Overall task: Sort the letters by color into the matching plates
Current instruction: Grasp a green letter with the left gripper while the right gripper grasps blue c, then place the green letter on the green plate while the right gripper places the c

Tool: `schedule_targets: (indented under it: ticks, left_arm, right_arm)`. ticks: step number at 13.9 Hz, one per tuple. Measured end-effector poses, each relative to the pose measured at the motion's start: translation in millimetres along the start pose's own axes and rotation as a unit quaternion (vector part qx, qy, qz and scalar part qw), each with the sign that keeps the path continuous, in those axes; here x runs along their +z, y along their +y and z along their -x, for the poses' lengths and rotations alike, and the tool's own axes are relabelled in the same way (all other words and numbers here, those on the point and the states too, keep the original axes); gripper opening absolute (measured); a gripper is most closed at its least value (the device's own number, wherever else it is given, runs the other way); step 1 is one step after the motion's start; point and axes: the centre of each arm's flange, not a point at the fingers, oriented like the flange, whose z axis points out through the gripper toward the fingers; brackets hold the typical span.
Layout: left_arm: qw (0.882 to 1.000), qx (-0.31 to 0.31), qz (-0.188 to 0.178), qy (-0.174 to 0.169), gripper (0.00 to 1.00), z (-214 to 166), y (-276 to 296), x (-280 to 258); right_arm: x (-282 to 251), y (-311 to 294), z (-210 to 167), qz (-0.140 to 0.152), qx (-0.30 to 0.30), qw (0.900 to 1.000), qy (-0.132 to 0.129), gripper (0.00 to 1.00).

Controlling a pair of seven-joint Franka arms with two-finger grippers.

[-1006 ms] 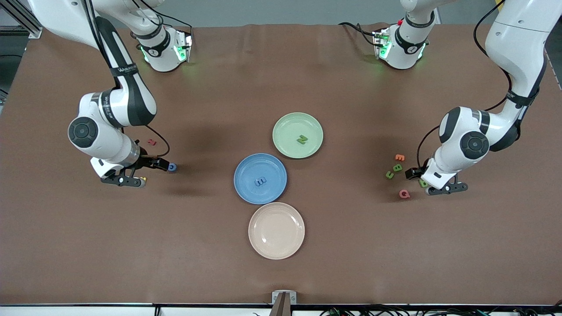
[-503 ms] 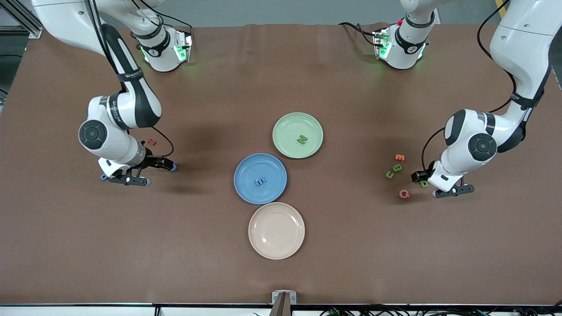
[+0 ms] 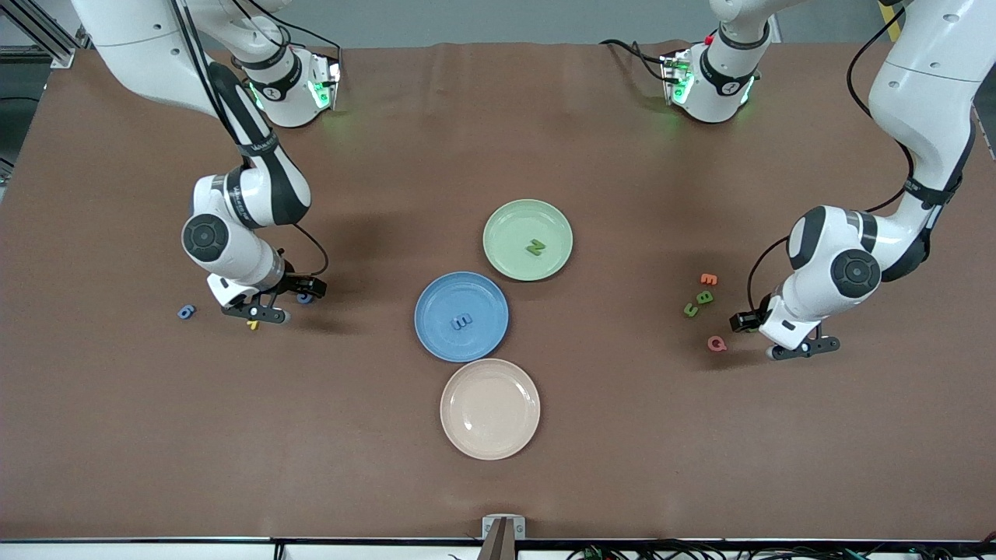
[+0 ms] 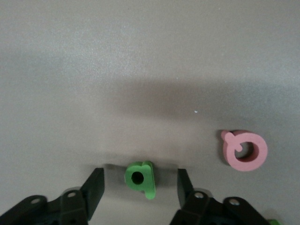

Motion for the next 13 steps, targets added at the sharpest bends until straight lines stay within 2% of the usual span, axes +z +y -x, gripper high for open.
schedule_targets:
  ticks: [2, 3, 4, 5, 6, 7, 9, 10, 11, 12, 13]
  left_arm:
    - [1.000, -0.002, 0.001, -0.001, 0.66, -1, -1, 2]
    - [1.000, -0.005, 0.001, -0.001, 0.66, -2, -4, 3]
    - [1.000, -0.007, 0.001, -0.002, 0.58, -2, -6, 4]
    - [1.000, -0.007, 0.002, -0.001, 0.50, -3, -7, 3]
    - [1.000, -0.007, 0.002, -0.001, 0.50, -3, -7, 3]
    - [1.000, -0.006, 0.003, -0.001, 0.45, -3, -5, 3]
    - [1.000, -0.004, 0.003, 0.000, 0.27, -3, -2, 1]
    - [1.000, -0.004, 0.003, -0.001, 0.27, -3, -2, 1]
    - [1.000, -0.004, 0.003, 0.000, 0.27, -3, -2, 0]
    - [1.000, -0.003, 0.003, 0.000, 0.27, -3, -1, -2]
    - [1.000, 0.002, 0.001, -0.003, 0.27, -1, 4, -6]
  right_arm:
    - [2, 1, 0, 0.001, 0.001, 1.000, -0.002, 0.92]
    - [3, 1, 0, 0.001, 0.002, 1.000, -0.002, 0.87]
    - [4, 1, 0, 0.000, 0.003, 1.000, 0.000, 0.87]
    - [5, 1, -1, 0.000, 0.003, 1.000, 0.003, 0.81]
    - [7, 2, -2, -0.002, 0.004, 1.000, 0.006, 0.81]
    - [10, 2, -3, -0.002, 0.005, 1.000, 0.008, 0.78]
    - [19, 2, -3, -0.002, 0.005, 1.000, 0.010, 0.74]
    - [21, 3, -3, -0.002, 0.005, 1.000, 0.009, 0.73]
    - [21, 1, -4, -0.003, 0.005, 1.000, 0.011, 0.67]
    - [21, 1, -4, -0.003, 0.005, 1.000, 0.011, 0.67]
    - [20, 1, -4, -0.004, 0.005, 1.000, 0.012, 0.61]
